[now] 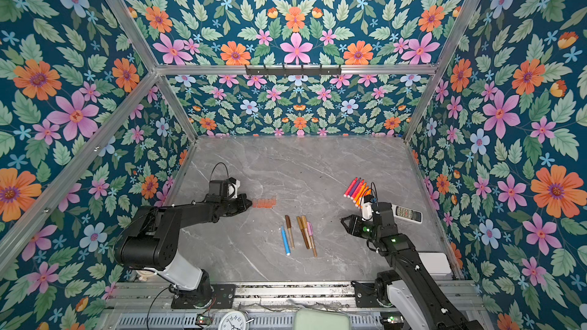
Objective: Remove pen caps from pens
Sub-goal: Place the pen cap at the middle-left of the table.
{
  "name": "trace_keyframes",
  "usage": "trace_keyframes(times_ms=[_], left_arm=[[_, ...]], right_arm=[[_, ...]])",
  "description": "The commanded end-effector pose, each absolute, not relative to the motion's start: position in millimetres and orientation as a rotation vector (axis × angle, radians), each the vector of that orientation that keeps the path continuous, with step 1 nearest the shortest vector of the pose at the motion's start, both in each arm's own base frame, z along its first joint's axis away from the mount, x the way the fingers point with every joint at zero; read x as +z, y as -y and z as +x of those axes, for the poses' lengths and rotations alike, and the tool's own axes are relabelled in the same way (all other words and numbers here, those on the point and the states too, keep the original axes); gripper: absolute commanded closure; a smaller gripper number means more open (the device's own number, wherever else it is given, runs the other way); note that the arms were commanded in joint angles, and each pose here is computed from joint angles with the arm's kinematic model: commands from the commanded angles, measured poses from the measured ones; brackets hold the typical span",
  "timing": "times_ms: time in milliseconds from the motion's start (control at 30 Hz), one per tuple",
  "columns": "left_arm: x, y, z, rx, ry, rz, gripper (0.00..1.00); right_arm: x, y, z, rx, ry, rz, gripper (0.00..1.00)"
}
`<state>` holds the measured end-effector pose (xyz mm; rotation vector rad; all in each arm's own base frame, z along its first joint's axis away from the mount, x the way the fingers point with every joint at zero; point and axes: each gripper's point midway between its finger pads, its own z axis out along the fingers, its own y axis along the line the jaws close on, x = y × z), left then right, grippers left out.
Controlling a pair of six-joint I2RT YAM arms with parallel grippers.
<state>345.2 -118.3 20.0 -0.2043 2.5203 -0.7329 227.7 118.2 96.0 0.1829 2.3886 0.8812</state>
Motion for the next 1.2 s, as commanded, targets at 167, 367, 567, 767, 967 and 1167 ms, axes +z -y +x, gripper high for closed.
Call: trace_keyframes(times_ms=[167,367,567,767,967,1167], left_arm=[[6.6,118.7,333.0,-0.742,-2.59,-0.217,0.9],[6.5,121.4,333.1,-0.764,-2.591,-0.21,0.89],[3.8,123.4,332.7,-0.776,-2.601,-0.208,0.89],[-1.7,123.5,333.0,-0.774,-2.624,-0.217,0.89],[0.2,119.6,333.6,-0.743,-2.617,-0.229,0.93],[1.2,118.4,333.8,-0.734,-2.613,-0.232,1.0]], right_arm=[[99.3,-119.1,230.9,0.881,-2.366,0.164,0.56],[99.3,-119.1,231.1,0.881,-2.366,0.164,0.56],[99.3,-119.1,231.0,0.882,-2.367,0.165,0.56],[99.3,-119.0,231.2,0.88,-2.368,0.165,0.56],[98.4,-118.9,231.2,0.879,-2.371,0.166,0.56],[98.5,-119.2,231.3,0.881,-2.371,0.166,0.56]])
